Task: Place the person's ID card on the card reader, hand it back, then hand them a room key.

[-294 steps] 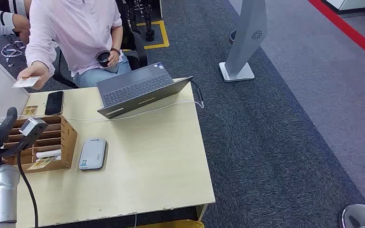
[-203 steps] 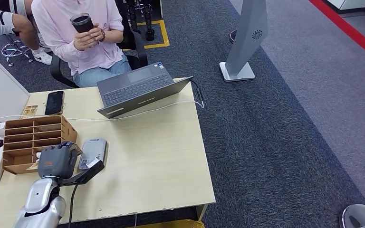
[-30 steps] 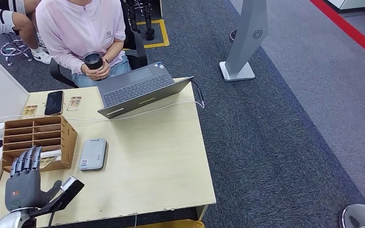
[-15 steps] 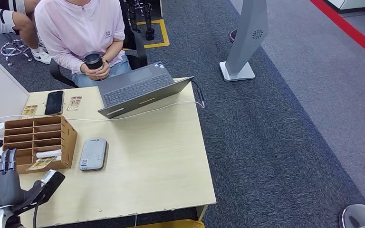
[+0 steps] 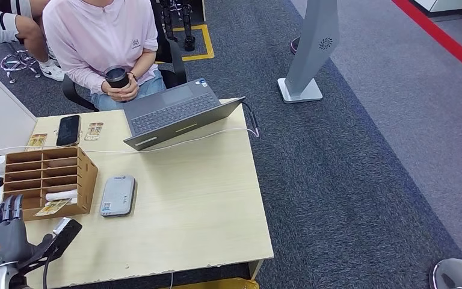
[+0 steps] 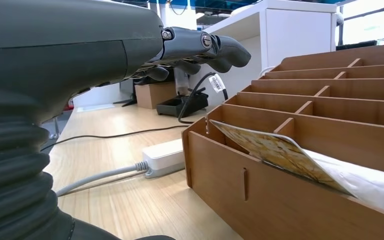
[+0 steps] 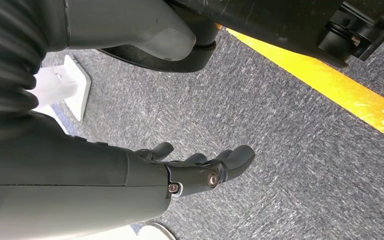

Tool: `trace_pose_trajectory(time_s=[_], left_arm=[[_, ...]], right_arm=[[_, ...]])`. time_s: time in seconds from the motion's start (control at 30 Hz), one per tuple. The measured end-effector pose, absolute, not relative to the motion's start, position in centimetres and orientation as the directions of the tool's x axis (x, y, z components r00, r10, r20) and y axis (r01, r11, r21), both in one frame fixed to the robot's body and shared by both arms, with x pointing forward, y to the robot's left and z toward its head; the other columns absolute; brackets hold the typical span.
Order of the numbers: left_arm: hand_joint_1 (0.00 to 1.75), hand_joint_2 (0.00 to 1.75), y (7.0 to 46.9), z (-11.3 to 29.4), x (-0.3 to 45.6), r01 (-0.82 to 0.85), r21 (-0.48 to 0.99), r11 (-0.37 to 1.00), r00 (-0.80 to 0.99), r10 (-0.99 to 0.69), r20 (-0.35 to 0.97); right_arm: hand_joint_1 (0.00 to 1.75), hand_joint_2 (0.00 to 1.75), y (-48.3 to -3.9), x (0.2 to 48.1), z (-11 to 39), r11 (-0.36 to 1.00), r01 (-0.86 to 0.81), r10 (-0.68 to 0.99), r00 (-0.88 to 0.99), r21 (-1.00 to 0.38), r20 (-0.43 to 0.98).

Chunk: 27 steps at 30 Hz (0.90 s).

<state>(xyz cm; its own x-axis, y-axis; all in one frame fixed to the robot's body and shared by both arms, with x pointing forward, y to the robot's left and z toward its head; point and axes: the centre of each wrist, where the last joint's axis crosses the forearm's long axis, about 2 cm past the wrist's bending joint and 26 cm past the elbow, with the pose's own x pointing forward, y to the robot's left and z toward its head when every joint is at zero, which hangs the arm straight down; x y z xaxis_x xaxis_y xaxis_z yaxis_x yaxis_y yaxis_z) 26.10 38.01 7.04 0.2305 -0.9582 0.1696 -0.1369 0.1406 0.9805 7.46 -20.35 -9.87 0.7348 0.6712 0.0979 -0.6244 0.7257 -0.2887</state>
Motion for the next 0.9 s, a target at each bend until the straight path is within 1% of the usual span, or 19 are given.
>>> trace_pose_trajectory(time_s=[0.37,0.53,0.9], left_arm=[[0.0,1.75,37.1,7.5,27.1,-0.181,0.975,0.126,0.201,-0.966,0.162],[0.0,1.75,35.9,8.5,28.7,-0.257,0.959,0.12,0.164,-0.972,0.165],[0.0,1.75,35.1,8.2,29.5,-0.245,0.96,0.133,0.163,-0.971,0.176]], right_arm=[[0.0,1.75,-20.4,7.5,-9.9,0.717,-0.633,0.681,0.725,-0.293,0.1],[0.0,1.75,-20.3,7.5,-9.9,0.703,-0.647,0.696,0.71,-0.295,0.101],[0.0,1.75,-20.3,7.5,-9.9,0.702,-0.649,0.698,0.709,-0.295,0.101]])
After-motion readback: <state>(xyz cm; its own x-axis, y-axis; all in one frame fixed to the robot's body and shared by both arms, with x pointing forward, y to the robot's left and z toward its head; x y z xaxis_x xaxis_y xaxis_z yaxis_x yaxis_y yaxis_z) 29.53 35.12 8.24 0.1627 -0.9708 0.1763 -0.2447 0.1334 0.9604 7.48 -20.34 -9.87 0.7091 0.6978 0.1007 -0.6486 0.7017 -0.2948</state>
